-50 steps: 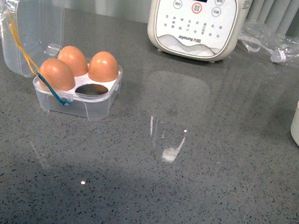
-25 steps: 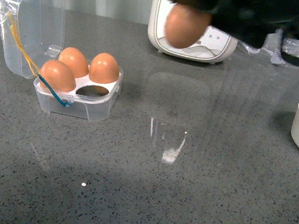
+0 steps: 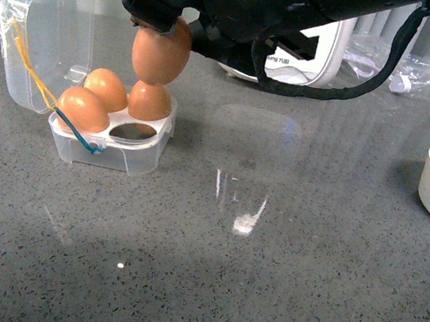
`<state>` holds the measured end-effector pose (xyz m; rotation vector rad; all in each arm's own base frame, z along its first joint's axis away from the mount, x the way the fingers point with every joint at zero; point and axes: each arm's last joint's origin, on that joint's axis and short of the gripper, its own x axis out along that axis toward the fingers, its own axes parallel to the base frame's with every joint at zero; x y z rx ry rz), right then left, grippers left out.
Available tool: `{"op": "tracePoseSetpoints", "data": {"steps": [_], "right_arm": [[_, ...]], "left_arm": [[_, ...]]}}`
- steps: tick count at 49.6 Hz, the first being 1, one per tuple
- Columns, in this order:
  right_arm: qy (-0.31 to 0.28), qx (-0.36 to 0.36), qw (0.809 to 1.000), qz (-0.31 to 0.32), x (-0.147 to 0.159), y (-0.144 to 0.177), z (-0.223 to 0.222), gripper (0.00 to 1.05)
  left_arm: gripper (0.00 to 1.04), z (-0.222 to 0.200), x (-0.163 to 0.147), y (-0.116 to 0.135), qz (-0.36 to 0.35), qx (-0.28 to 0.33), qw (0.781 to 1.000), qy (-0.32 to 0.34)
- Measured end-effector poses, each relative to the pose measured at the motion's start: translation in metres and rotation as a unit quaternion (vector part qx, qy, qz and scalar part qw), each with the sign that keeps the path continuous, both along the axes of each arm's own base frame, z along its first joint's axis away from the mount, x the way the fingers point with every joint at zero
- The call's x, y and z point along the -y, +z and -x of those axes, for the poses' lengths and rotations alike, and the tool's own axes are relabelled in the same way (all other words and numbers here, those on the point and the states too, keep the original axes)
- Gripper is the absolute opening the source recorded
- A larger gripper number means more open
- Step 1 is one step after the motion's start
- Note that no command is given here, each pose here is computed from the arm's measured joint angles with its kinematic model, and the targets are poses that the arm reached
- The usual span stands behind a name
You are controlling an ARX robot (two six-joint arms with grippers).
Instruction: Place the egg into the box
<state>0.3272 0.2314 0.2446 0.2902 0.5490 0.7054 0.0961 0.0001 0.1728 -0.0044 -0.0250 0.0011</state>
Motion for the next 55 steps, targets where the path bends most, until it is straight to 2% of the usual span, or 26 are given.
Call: {"op": "tracePoseSetpoints", "data": {"steps": [14, 48, 55], "right_arm": [[0.005, -0.026, 1.000, 0.008, -0.008, -0.017, -0.003, 0.38], [0.019, -0.038, 0.999, 0.002, -0.014, -0.030, -0.006, 0.38], [0.026, -0.035, 0.999, -0.002, -0.016, -0.030, -0.005, 0.57]], "left_arm": [[0.98, 0.000, 0.000, 0.000, 0.000, 0.000, 1.000, 0.000], [0.98, 0.000, 0.000, 0.000, 0.000, 0.000, 1.000, 0.000], [0.98, 0.000, 0.000, 0.000, 0.000, 0.000, 1.000, 0.000]]}}
